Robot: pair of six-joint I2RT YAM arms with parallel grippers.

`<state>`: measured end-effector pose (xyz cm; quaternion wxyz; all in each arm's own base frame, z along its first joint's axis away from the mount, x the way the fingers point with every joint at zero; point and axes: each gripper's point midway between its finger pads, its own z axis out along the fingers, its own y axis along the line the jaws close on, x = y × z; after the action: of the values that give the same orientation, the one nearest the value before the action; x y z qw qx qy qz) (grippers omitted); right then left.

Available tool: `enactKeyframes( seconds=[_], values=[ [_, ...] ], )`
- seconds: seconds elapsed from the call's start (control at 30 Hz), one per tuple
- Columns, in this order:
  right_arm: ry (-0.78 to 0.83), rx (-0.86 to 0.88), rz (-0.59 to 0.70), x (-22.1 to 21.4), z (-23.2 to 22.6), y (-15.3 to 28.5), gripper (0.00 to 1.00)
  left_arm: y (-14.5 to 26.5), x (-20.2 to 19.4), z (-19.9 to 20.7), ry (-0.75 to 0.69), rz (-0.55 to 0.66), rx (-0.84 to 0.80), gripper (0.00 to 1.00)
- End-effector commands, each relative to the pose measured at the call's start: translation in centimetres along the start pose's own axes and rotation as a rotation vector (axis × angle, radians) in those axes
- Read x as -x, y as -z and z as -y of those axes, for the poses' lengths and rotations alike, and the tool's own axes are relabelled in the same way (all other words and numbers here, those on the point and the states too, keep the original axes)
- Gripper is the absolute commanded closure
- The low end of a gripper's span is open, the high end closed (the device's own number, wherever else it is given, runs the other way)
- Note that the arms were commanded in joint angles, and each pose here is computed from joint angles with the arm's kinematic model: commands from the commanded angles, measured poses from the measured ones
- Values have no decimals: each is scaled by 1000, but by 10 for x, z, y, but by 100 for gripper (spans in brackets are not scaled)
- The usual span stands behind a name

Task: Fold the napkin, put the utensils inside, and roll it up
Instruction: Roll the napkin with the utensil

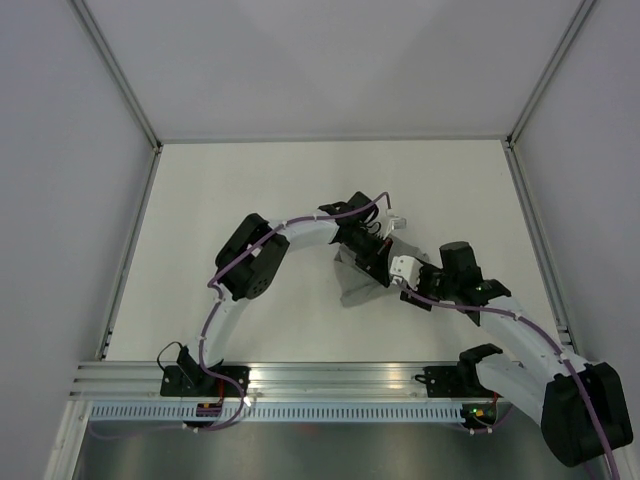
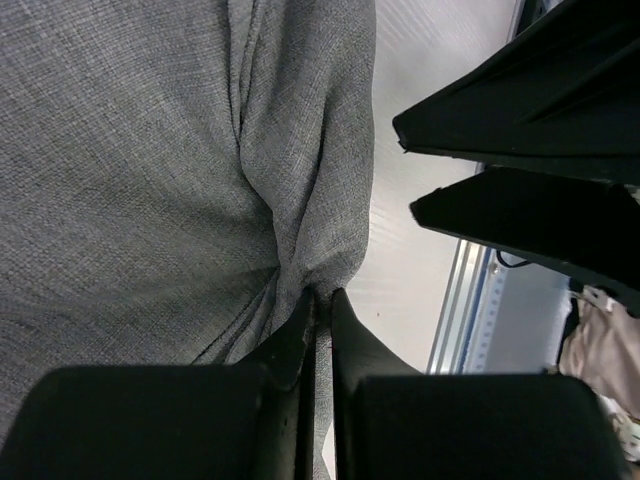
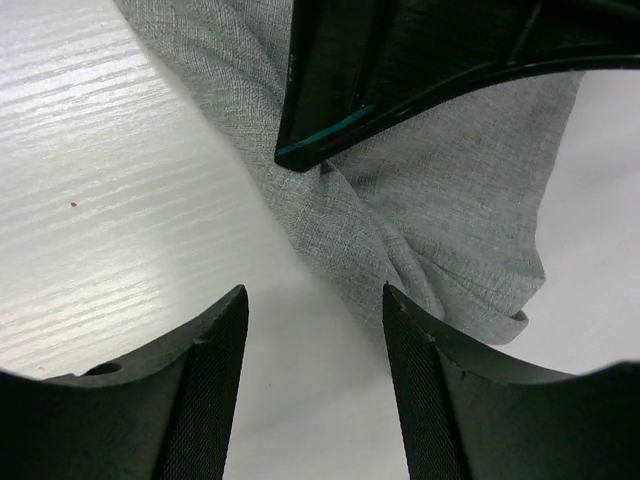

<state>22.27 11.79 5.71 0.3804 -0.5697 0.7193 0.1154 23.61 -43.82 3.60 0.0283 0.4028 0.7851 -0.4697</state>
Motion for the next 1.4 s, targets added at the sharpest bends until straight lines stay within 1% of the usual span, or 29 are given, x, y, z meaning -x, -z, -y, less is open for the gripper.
enactKeyframes(
  seconds=[0.0, 0.33, 0.47, 0.57, 0.6, 0.63, 0.67, 0.7, 0.73, 0.77, 0.8, 0.83, 0.87, 0.9, 0.93, 0.97, 1.0, 1.03, 1.07, 1.1, 1.13, 1.2, 1.23, 1.27, 1.3, 1.33, 1.37],
  values=[
    [129, -86, 8, 7, 17, -6, 38, -11, -62, -24, 264, -179, 64, 98],
    [246, -48, -26, 10, -3, -28, 37, -12, -63, -25, 319, -191, 49, 98],
    [276, -27, -35, 13, -13, -36, 40, -10, -65, -29, 364, -189, 56, 98],
    [276, -19, -59, 8, -15, -39, 50, -7, -62, -33, 417, -173, 69, 96],
    [274, -19, -64, 7, -14, -39, 63, -6, -58, -35, 418, -153, 69, 96],
    [269, -16, -71, 5, -15, -39, 69, -6, -54, -33, 438, -135, 68, 94],
    [265, -14, -73, 4, -15, -40, 74, -3, -52, -30, 444, -117, 69, 90],
    [265, -12, -76, 3, -16, -40, 84, -1, -48, -29, 449, -94, 73, 90],
    [263, -10, -80, 2, -16, -41, 87, -1, -36, -29, 452, -42, 65, 90],
    [257, -9, -85, 1, -16, -41, 89, 4, -35, -25, 464, -15, 75, 85],
    [254, -8, -89, 0, -16, -41, 91, 9, -28, -28, 472, 30, 88, 84],
    [252, 1, -97, -1, -17, -42, 93, 13, -10, -27, 475, 113, 77, 83],
    [246, 5, -102, -3, -17, -42, 96, 17, -17, -32, 503, 147, 90, 82],
    [243, 14, -94, 0, -17, -42, 98, 33, -2, -27, 493, 219, 92, 80],
    [240, 25, -96, -1, -18, -43, 98, 40, 4, -23, 524, 268, 89, 78],
    [234, 38, -93, 2, -15, -42, 98, 48, 9, -30, 501, 345, 108, 75],
    [228, 55, -99, 1, -16, -42, 99, 61, 20, -20, 475, 398, 115, 73],
    [218, 84, -111, -1, -17, -45, 99, 69, 25, -19, 468, 437, 124, 71],
    [215, 103, -117, 2, -13, -44, 99, 73, 25, -24, 461, 481, 168, 71],
    [206, 135, -107, 4, -14, -45, 99, 88, 36, -14, 423, 539, 182, 70],
    [188, 175, -124, -1, -17, -48, 100, 96, 40, -11, 410, 578, 196, 70],
    [167, 210, -135, 0, -7, -47, 99, 114, 42, -17, 391, 689, 278, 69],
    [141, 262, -138, -3, -12, -51, 100, 128, 36, -9, 366, 743, 300, 69],
    [117, 276, -148, -2, -5, -49, 100, 145, 46, -9, 328, 847, 343, 69],
    [116, 297, -149, -3, -3, -49, 99, 156, 45, -8, 311, 897, 373, 68],
    [82, 355, -169, -10, -10, -50, 100, 171, 35, 0, 277, 954, 403, 68],
    [72, 354, -164, -7, -1, -51, 100, 187, 32, -6, 276, 1037, 478, 66]
  ],
)
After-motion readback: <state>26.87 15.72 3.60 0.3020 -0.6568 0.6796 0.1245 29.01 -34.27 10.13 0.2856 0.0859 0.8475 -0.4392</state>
